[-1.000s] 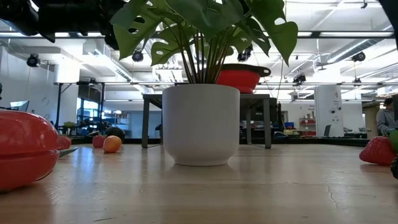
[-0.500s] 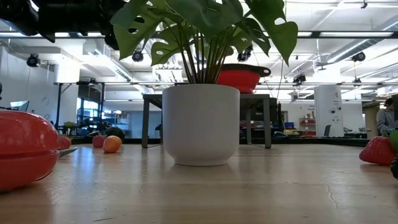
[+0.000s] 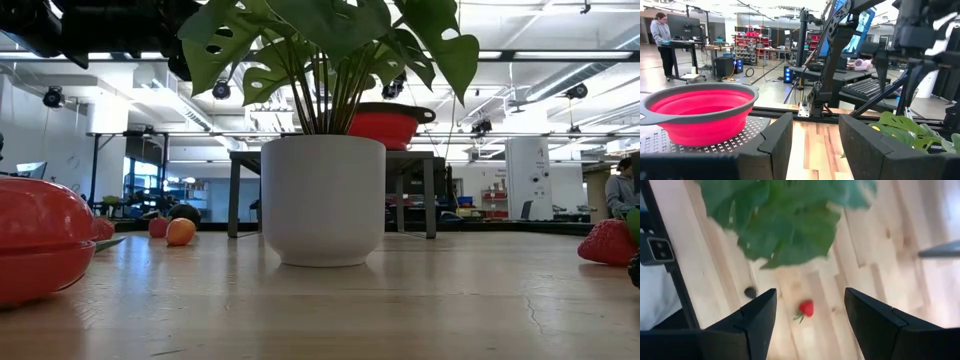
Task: Pick & Place Fruit
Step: Put the yellow mango into the red strainer bowl on the shelf
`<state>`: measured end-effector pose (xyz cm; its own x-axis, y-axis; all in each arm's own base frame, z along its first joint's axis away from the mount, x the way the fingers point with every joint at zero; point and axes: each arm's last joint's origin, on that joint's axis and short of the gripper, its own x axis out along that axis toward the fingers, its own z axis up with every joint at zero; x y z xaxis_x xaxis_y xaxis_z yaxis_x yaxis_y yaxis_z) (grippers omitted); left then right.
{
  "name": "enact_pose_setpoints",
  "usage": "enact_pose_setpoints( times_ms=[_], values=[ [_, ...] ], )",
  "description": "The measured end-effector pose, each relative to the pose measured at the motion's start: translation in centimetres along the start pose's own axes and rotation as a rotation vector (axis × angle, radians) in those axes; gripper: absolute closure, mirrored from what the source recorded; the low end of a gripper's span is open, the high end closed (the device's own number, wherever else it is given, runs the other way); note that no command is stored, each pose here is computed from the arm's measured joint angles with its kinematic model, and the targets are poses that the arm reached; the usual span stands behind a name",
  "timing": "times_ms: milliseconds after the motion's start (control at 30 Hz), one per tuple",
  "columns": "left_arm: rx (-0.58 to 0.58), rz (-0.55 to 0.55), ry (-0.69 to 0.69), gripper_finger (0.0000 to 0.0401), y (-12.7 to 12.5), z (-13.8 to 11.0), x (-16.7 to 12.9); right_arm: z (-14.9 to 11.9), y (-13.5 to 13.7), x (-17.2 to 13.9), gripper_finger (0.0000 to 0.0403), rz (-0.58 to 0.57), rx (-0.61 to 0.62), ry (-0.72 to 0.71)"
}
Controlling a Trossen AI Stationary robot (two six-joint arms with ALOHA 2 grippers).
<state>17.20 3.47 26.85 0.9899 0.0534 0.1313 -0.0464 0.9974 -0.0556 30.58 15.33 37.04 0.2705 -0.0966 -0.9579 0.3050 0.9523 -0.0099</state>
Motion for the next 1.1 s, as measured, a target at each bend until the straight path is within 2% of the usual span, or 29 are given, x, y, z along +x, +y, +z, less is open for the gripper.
enact_pose_setpoints(
  times_ms=[400, 600, 867, 1100],
  values=[
    [0.001, 0.0, 0.001, 0.0234, 0.0, 0.0, 0.0, -4.7, 3.1, 1.6, 0.0187, -0.055, 0.182, 0.076],
    [-0.001, 0.0, 0.004, 0.0234, 0.0, 0.0, 0.0, -6.8, 4.0, 1.0, 0.0187, -0.051, 0.369, 0.077],
    [-0.005, 0.002, 0.019, 0.0234, 0.0, -0.2, 0.0, -9.0, 4.9, -0.2, 0.0156, -0.028, 0.636, 0.07],
    [0.012, 0.002, 0.019, 0.0234, 0.0, -0.2, 0.0, -11.0, 5.8, 0.1, 0.0136, -0.058, 0.81, 0.072]
  ],
)
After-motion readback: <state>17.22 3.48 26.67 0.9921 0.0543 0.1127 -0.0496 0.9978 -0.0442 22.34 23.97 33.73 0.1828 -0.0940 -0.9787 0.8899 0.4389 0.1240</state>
